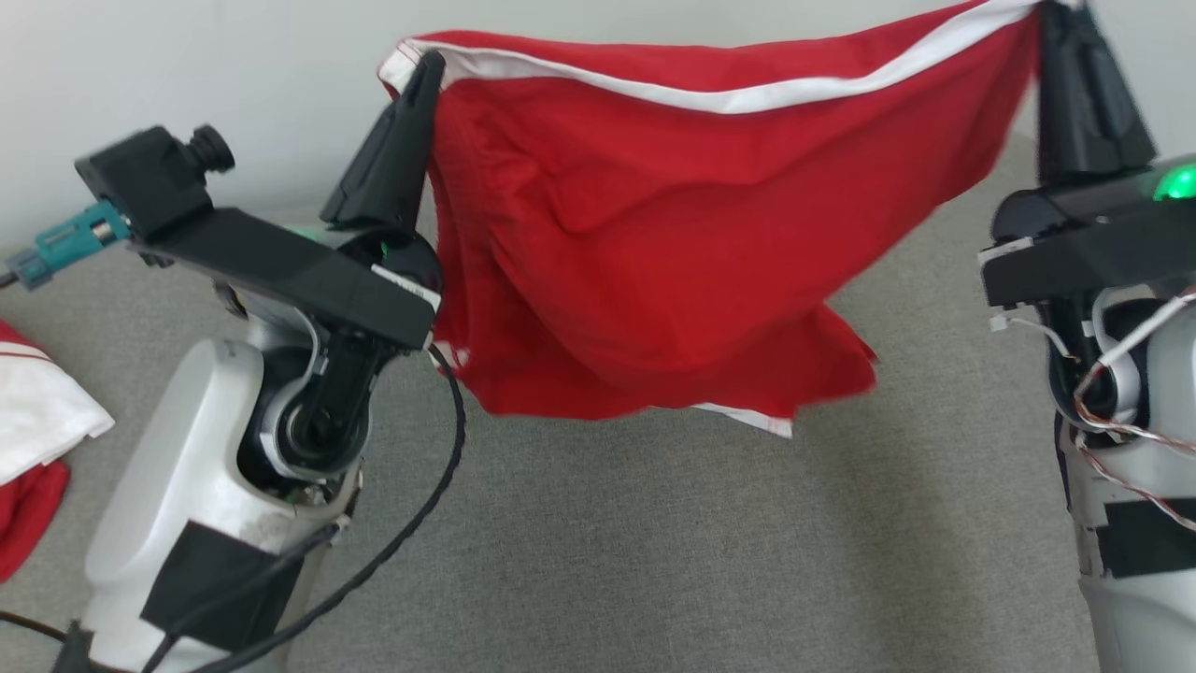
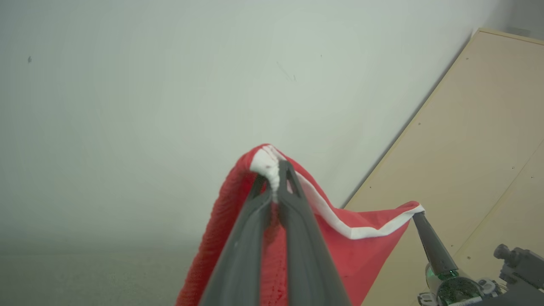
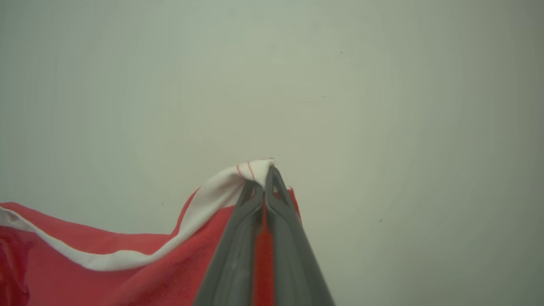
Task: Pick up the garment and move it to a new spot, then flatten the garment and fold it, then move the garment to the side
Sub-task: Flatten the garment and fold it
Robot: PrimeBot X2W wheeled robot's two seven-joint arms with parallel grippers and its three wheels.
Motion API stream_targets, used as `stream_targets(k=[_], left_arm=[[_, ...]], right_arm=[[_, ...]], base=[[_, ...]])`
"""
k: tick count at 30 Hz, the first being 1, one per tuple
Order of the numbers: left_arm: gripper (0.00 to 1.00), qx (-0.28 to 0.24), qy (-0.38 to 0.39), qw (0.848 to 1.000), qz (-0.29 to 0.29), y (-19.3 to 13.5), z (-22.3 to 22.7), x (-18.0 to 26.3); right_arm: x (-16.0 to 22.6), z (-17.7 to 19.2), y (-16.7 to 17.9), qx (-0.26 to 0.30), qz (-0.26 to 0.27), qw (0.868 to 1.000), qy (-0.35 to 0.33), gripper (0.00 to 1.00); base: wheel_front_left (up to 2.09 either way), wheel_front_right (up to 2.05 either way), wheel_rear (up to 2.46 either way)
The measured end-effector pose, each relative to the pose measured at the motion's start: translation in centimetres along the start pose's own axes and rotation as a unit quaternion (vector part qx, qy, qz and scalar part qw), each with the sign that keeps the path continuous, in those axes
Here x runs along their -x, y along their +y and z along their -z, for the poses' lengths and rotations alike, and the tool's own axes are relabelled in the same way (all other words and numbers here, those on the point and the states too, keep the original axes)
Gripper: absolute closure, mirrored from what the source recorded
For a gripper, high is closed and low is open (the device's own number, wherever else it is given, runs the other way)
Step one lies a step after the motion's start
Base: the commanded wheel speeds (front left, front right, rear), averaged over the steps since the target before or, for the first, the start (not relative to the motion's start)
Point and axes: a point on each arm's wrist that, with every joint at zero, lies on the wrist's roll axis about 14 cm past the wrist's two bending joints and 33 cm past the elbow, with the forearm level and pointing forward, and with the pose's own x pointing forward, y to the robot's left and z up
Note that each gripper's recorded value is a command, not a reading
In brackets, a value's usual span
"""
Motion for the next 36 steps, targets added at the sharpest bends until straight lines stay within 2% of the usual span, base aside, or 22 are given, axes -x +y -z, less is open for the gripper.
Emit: stream_targets(k=[1,3,7,13,17,18,19,25,29,32,36], left_arm=[[1.0,-0.025,0.0,1.0,-0.011,1.2,0.1,-0.5],[1.0,-0.025,-0.01,0.999,-0.025,2.5,0.0,-1.0],[1.0,-0.046,-0.055,0.997,-0.036,4.3,-1.2,-2.2],[1.0,-0.063,-0.136,0.989,-0.012,4.4,-3.7,-4.0],[1.0,-0.055,-0.139,0.989,-0.014,4.7,-3.2,-4.2],[1.0,-0.05,-0.128,0.99,-0.026,5.5,-2.1,-3.8],[1.0,-0.05,-0.128,0.99,-0.026,5.5,-2.1,-3.8],[1.0,-0.037,-0.06,0.996,-0.06,7.2,2.9,0.6],[1.0,-0.024,-0.007,0.996,-0.086,7.8,6.0,5.1],[1.0,-0.034,0.022,0.994,-0.102,8.1,7.2,8.5],[1.0,-0.031,0.054,0.988,-0.14,8.2,9.2,12.9]], right_arm=[[-0.6,1.8,0.0,0.002,-0.002,1.0,0.025,1.0],[-1.4,2.7,-0.1,0.003,0.0,1.0,0.029,1.0],[-3.6,2.4,0.1,0.013,0.001,1.0,-0.01,1.0],[-6.1,1.9,1.6,0.043,-0.022,0.997,-0.068,1.0],[-6.5,2.7,1.8,0.06,-0.026,0.996,-0.067,1.0],[-6.3,4.3,1.8,0.068,-0.03,0.996,-0.045,1.0],[-6.3,4.3,1.8,0.068,-0.03,0.996,-0.045,1.0],[-2.5,10.5,1.7,0.076,-0.055,0.993,0.077,1.0],[2.0,12.4,0.1,0.071,-0.054,0.983,0.159,1.0],[5.1,12.3,-1.5,0.067,-0.04,0.977,0.2,1.0],[9.8,12.8,-1.5,0.04,-0.035,0.962,0.266,1.0]], base=[[0.0,0.0,0.0],[0.0,0.0,0.0],[0.0,0.0,0.0],[0.0,0.0,0.0],[0.0,0.0,0.0],[0.0,0.0,0.0],[0.0,0.0,0.0],[0.0,0.0,0.0],[0.0,0.0,0.0],[0.0,0.0,0.0],[0.0,0.0,0.0]])
